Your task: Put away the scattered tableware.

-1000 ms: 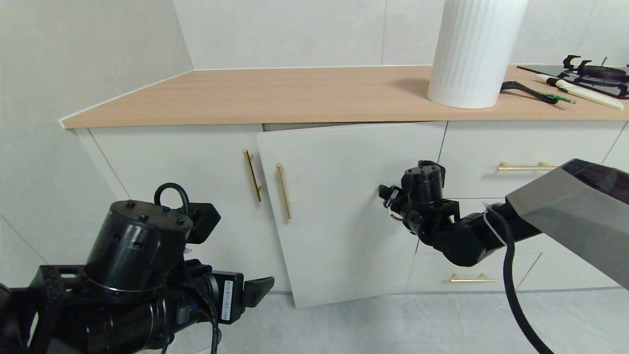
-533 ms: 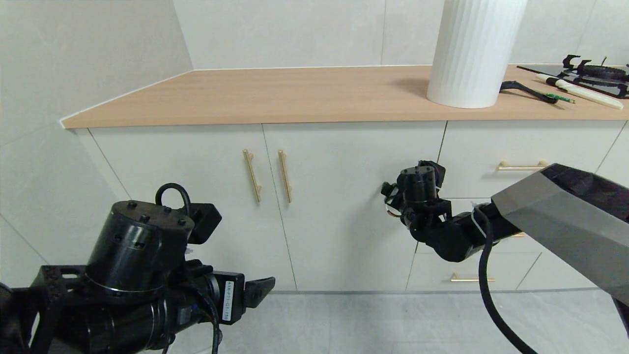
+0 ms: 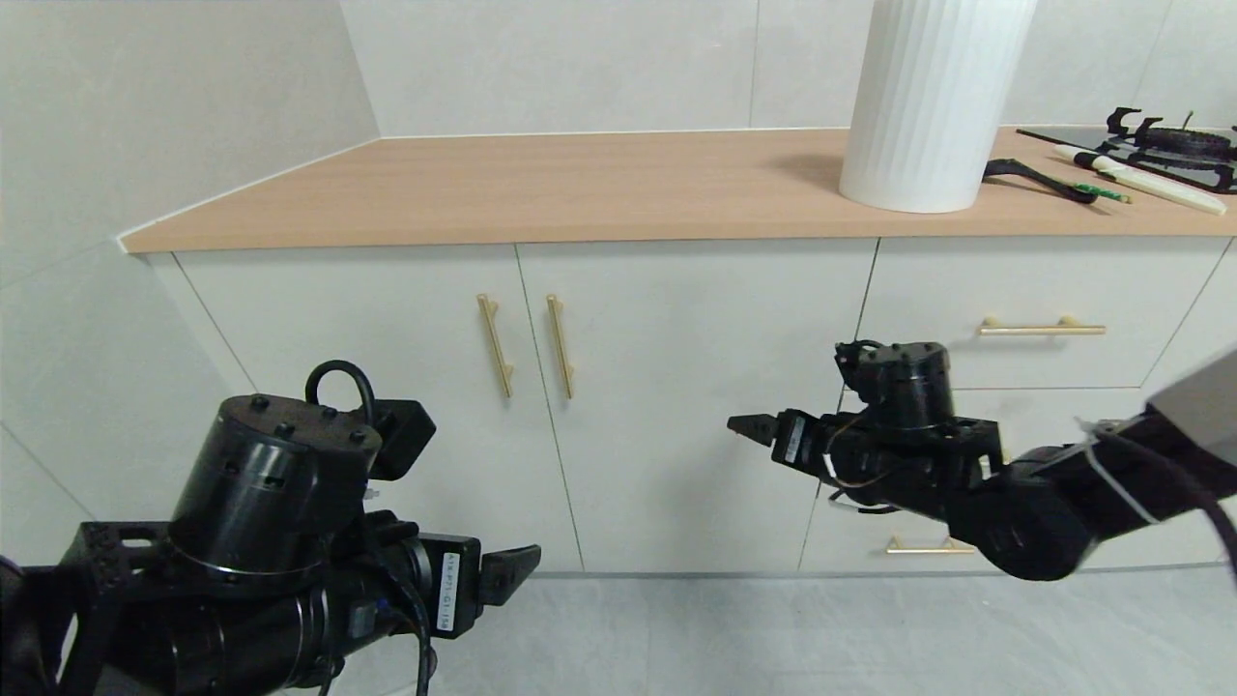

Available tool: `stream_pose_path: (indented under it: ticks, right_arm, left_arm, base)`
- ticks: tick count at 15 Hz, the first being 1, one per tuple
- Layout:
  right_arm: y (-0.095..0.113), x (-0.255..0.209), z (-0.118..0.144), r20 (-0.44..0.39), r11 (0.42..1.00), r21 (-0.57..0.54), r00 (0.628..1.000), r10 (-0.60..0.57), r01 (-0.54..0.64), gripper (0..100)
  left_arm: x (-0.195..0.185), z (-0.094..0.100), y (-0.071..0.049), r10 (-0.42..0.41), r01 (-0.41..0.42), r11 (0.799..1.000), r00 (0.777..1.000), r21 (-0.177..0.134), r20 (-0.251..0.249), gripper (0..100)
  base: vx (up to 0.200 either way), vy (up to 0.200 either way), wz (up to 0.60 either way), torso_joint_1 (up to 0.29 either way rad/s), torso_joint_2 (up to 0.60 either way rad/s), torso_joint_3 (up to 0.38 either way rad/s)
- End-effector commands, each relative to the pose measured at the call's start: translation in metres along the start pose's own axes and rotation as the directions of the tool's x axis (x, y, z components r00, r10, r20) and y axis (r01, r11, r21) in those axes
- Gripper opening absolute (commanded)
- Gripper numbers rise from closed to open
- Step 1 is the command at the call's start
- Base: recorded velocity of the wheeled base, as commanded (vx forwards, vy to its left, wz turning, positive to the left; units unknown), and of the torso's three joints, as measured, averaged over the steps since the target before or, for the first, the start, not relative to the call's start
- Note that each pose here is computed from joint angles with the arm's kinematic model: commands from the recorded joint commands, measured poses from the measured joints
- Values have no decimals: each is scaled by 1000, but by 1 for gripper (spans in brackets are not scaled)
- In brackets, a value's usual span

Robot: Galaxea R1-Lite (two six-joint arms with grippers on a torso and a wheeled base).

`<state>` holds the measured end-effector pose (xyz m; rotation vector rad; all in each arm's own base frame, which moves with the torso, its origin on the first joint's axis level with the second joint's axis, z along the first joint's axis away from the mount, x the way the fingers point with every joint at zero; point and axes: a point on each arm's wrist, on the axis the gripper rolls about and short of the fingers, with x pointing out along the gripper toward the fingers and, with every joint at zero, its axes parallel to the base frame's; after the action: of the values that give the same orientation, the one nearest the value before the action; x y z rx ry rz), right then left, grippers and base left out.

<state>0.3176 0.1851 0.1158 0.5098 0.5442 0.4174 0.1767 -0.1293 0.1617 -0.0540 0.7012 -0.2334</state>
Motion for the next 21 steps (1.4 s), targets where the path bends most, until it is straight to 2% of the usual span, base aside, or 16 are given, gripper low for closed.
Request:
stream_pose_path:
  ticks: [1,3,4,6,9,10,11,12,13,14,15,16,17,18,20,21]
  right_arm:
    - [10,-44,16,55,998,-34,997,46,-44,100]
    - [14,-55,23,130,997,-74,992,2,8,100]
    - [18,-70,30,197,992,-114,980,-30,53,100]
    - [19,-122,38,340,972,-168,935,-98,163,100]
    - [6,-203,23,438,960,-198,894,-94,198,100]
    - [1,-222,15,459,957,-207,884,-89,204,100]
    - [-8,-251,4,507,948,-222,857,-87,228,100]
    - [-16,-274,-4,561,939,-223,822,-95,261,100]
    - [-20,-283,-8,587,933,-219,802,-108,286,100]
    - [-26,-305,-16,641,916,-205,754,-141,345,100]
    - [-29,-325,-25,673,906,-190,722,-159,377,100]
    - [-30,-331,-30,679,905,-187,716,-163,383,100]
    - [-31,-351,-45,692,895,-204,705,-155,397,100]
    - [-34,-365,-59,701,879,-221,695,-159,423,100]
    - [-39,-380,-79,731,843,-218,654,-193,492,100]
    - [-40,-387,-90,756,820,-218,623,-201,529,100]
  left_arm:
    - [-2,1,0,-2,2,1000,1000,-2,6,100]
    - [-7,3,1,-9,10,1000,1000,-9,27,100]
    - [-15,5,4,-17,18,1000,998,-19,54,100]
    - [-40,7,19,-16,25,998,990,-64,138,100]
    - [-85,-8,43,-16,45,994,962,-101,273,100]
    - [-96,-14,53,15,21,994,949,-111,315,100]
    - [-115,-26,67,58,-20,995,920,-101,389,100]
    - [-133,-36,75,83,-40,994,885,-103,459,100]
    - [-142,-40,78,89,-43,994,865,-103,493,100]
    - [-161,-52,84,107,-62,993,816,-98,568,100]
    - [-174,-64,88,142,-96,990,780,-108,610,100]
    - [-179,-69,89,155,-110,988,766,-110,624,100]
    - [-193,-84,92,166,-127,986,732,-108,661,100]
    - [-202,-98,94,168,-128,986,708,-109,686,100]
    - [-213,-118,95,196,-148,980,669,-130,717,100]
    - [-218,-128,95,212,-172,976,642,-131,737,100]
  base:
    - [0,0,0,0,0,0]
    - [0,0,0,0,0,0]
    - [0,0,0,0,0,0]
    - [0,0,0,0,0,0]
    - [0,0,0,0,0,0]
    - [0,0,0,0,0,0]
    - [0,0,0,0,0,0]
    - [0,0,0,0,0,0]
    - [0,0,0,0,0,0]
    - [0,0,0,0,0,0]
    - [0,0,0,0,0,0]
    - [0,0,0,0,0,0]
    - [0,0,0,0,0,0]
    - [0,0,0,0,0,0]
    - [0,0,0,0,0,0]
    - [0,0,0,0,0,0]
